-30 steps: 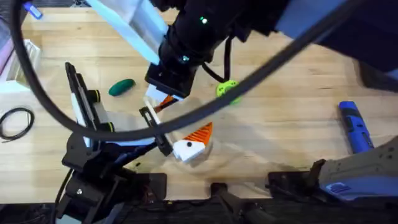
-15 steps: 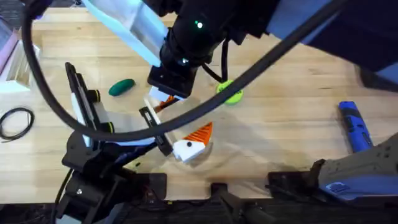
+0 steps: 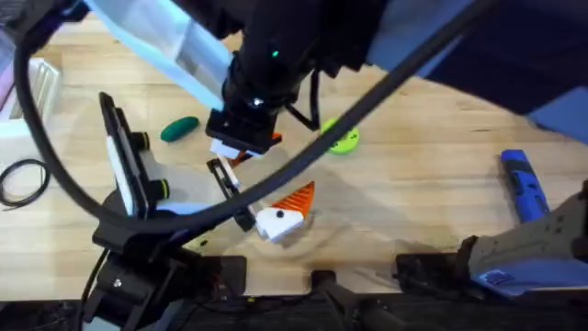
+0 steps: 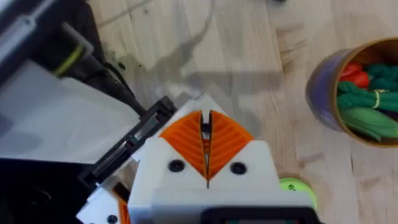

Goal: Pick up the gripper from the table and insert it into the empty holder that is missing its gripper. Then pick up a screw, insert it into the mounting hole, and use the screwdriver to tighten it. Finally, clean up the table by picking up the vegetable and placing it into the bucket.

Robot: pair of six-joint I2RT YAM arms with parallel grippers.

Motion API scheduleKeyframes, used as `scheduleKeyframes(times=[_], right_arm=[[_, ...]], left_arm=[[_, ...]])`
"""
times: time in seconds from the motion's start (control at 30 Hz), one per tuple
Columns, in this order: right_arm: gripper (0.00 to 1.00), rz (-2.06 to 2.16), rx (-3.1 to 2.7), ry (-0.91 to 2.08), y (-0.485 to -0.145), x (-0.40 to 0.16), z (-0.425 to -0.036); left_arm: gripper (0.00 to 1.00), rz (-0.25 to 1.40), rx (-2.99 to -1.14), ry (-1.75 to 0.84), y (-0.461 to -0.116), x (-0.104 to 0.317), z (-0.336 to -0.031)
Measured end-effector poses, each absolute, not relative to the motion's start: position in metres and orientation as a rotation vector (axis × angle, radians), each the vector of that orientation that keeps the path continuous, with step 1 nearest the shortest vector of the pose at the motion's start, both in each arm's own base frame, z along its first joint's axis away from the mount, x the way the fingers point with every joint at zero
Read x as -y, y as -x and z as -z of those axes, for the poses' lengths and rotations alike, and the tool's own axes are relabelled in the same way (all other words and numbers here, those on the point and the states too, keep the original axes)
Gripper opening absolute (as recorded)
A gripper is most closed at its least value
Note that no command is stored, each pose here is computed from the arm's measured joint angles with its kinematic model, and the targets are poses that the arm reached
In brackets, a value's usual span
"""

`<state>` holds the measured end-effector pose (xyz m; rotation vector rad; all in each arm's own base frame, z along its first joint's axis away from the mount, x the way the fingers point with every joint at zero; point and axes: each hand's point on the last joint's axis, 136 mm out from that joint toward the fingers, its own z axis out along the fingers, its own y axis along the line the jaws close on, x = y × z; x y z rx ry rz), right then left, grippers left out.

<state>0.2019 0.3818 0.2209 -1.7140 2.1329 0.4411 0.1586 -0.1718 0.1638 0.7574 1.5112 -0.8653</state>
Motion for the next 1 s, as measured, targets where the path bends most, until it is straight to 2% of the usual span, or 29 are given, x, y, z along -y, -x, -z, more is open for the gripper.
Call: scheduleKeyframes(times=[1.0], right_arm=[[0.006, -0.376, -2.162, 1.711, -0.207, -0.3738, -0.2158]], left_arm=[[0.988, 0.895, -1.507, -0.777, -0.1539, 0.1747, -0.1636]])
